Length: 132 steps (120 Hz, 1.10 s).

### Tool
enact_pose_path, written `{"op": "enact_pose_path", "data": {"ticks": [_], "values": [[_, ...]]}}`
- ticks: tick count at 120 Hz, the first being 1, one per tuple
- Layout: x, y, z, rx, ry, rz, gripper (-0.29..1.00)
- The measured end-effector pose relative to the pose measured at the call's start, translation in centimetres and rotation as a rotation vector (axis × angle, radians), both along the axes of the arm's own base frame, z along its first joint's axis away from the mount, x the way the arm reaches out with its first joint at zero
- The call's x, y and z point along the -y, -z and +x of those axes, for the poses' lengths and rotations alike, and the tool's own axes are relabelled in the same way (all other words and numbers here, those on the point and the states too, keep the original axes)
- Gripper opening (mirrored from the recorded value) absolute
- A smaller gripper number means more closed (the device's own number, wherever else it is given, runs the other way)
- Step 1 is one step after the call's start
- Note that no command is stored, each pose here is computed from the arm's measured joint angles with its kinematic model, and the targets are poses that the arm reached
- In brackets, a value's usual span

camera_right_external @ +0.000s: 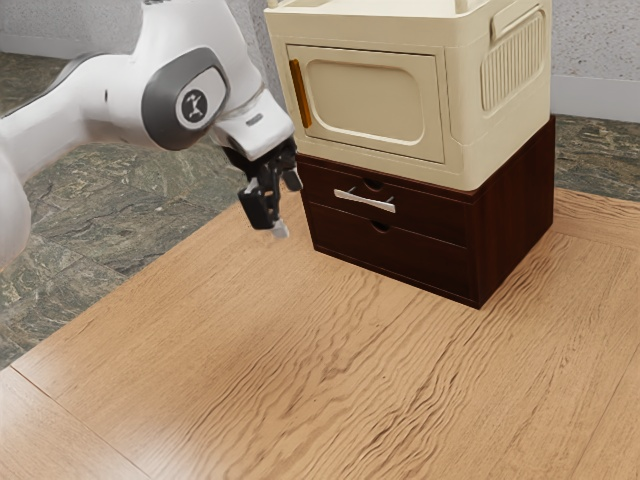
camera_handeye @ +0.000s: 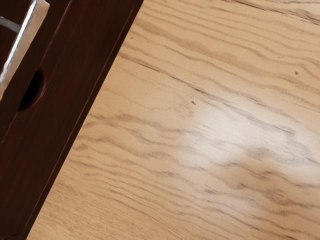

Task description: Pull the drawer handle with one arm to open the drawer

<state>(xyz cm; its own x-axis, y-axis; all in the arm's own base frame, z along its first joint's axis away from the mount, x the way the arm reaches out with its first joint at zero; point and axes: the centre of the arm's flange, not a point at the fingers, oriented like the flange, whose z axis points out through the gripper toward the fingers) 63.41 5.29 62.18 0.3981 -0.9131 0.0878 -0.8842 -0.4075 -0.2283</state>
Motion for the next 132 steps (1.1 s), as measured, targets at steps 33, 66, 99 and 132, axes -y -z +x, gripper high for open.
{"op": "enact_pose_path", "data": {"ticks": [33, 66, 99, 132], "values": [[0.6, 1.2, 4.1, 0.133, 0.241, 0.089, 0.67], [1.2, 2.8, 5.8, 0.182, 0.391, 0.113, 0.41], [1.3, 4.2, 8.4, 0.222, 0.487, 0.143, 0.29], [0.9, 6.8, 9.6, 0.23, 0.541, 0.128, 0.27]]}}
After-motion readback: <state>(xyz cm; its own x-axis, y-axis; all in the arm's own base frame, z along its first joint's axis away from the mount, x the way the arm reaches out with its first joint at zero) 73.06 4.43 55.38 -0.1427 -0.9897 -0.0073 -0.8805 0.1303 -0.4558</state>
